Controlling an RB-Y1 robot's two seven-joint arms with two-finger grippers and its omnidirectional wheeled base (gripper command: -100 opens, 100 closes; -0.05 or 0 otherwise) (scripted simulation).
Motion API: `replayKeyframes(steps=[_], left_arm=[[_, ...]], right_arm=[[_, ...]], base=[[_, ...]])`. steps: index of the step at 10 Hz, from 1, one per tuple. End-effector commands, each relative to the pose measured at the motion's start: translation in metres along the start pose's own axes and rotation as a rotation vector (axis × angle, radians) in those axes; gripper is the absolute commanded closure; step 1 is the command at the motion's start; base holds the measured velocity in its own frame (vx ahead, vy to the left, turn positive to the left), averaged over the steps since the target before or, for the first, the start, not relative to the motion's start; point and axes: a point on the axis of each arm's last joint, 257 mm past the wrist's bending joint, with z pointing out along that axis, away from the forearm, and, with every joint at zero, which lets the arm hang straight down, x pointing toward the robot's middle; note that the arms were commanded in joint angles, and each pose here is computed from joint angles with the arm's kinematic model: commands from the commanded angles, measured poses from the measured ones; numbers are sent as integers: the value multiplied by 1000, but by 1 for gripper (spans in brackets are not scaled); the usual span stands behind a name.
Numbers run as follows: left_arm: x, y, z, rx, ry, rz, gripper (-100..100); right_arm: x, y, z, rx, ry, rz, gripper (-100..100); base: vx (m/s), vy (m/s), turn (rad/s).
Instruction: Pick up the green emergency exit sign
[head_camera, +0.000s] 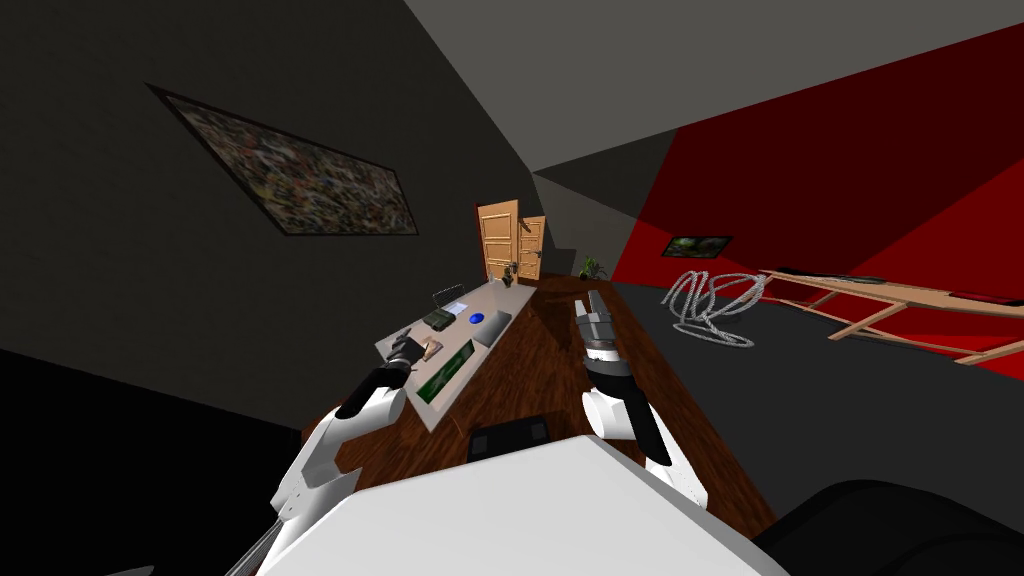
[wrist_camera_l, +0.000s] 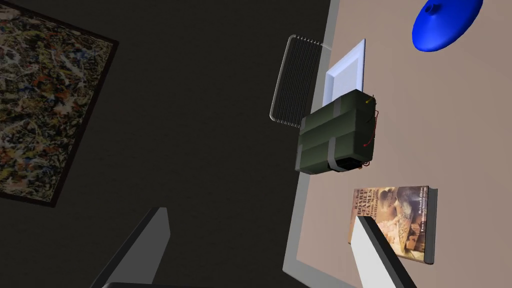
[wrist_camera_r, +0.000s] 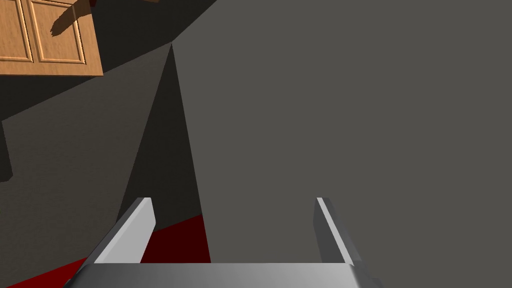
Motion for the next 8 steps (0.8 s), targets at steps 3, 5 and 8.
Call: replayKeyframes(steps=[3,5,8], left_arm=[[-25,28,7,-107,-71,-41,-100],[-29,35,6,-131,-85,-41,-100],[-57,65,11,-243,-163,-90,-100]], right_arm=[[0,0,0,0,0,0,0],[0,0,0,0,0,0,0],[0,0,0,0,0,0,0]], base=[[49,-40,-2],[35,-33,1],[47,-43,-9]])
